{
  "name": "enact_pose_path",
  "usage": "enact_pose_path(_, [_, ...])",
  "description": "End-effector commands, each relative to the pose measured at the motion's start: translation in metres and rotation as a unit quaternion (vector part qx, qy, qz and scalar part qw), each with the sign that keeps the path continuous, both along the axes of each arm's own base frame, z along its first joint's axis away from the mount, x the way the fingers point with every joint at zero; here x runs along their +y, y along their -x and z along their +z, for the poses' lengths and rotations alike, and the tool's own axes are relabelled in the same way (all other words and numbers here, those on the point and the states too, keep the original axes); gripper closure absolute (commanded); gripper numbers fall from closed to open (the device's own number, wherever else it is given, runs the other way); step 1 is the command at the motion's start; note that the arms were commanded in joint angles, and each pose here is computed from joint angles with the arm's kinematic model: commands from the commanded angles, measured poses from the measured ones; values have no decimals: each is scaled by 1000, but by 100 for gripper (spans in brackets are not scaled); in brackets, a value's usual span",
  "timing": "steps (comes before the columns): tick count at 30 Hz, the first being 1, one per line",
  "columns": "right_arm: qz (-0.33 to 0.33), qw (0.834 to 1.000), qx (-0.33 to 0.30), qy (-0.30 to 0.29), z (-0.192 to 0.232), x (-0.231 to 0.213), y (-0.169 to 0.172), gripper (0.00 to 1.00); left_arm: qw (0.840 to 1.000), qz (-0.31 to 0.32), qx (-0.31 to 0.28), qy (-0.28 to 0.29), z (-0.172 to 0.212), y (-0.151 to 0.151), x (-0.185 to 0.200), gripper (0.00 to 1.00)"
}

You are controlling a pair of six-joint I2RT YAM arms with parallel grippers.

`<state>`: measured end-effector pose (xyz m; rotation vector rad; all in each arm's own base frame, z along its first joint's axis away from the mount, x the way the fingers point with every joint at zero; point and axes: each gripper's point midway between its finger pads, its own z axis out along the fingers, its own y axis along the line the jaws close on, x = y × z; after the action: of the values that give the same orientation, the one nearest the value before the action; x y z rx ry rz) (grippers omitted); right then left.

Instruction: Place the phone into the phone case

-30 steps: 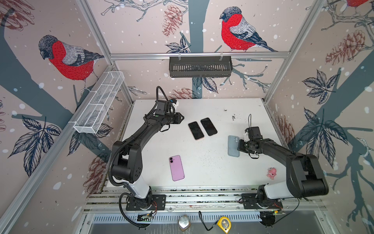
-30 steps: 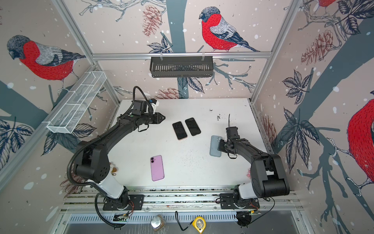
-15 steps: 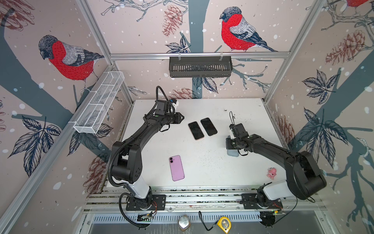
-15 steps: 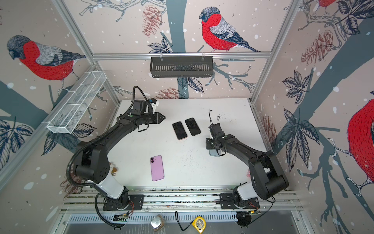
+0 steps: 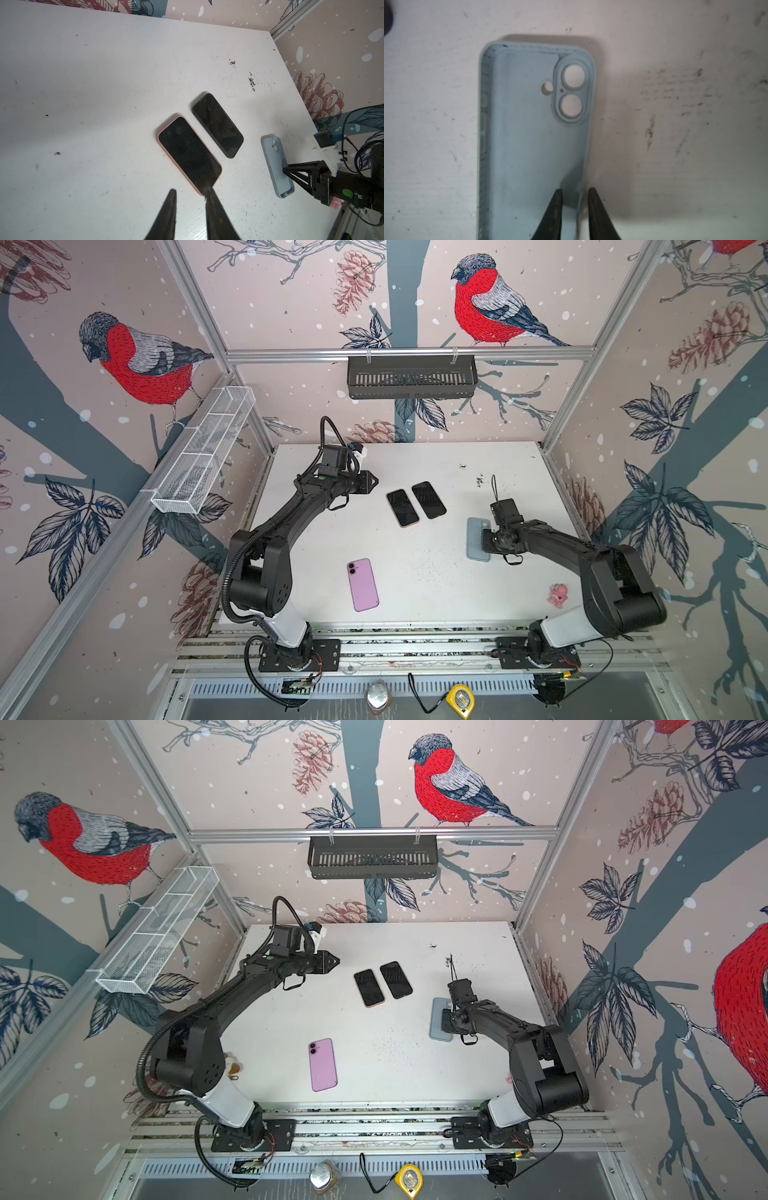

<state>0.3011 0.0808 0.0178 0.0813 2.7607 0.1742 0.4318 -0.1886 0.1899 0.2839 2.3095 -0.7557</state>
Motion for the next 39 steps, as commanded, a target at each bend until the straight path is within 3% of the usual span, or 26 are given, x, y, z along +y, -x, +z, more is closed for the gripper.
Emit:
enact_pose_path(1, [3,1000,12,-1,-8,1,4,77,1000,-3,-16,9,8,-4,-2,73])
enact_pose_path(3, [3,1000,14,-1,-10,1,4,80,1000,-3,-17,9,9,-4,-2,73])
enact_pose_path(7, [7,1000,6,-3,-6,3,3,96,1000,-3,-16,8,7,-5,-2,73])
enact_pose_path(11, [36,999,-24,1,11,20,-3,98,1000,-3,-15,8,7,-5,-2,73])
enact_pose_path(14, [96,994,-56,6,28,52,-5,98,1000,-2,-15,7,6,-5,-2,73])
enact_pose_path(17, [174,980,-101,2,52,95,0,98,1000,-2,-15,6,6,-6,-2,73])
enact_pose_path(22, [318,937,-138,-46,74,170,29,98,1000,-2,-12,6,4,-5,-2,73])
enact_pose_path(30, [390,913,-115,-11,57,198,52,97,1000,-3,-11,5,3,-6,-2,73])
enact_pose_path(31, [394,912,-113,-8,55,199,54,92,1000,-3,-12,5,4,-6,-2,73])
enact_pose_path(32, [394,912,-113,-4,54,199,53,80,1000,-3,-11,5,3,-6,-2,74])
enact_pose_path(33, [394,912,-115,1,55,199,53,60,1000,-3,-11,5,3,-6,-2,73])
enact_pose_path(34, [396,910,-119,2,56,200,54,52,1000,-3,-11,5,3,-6,-2,74])
enact_pose_path(39, [399,907,-129,-22,72,226,65,34,1000,-2,-11,4,3,-6,-2,73])
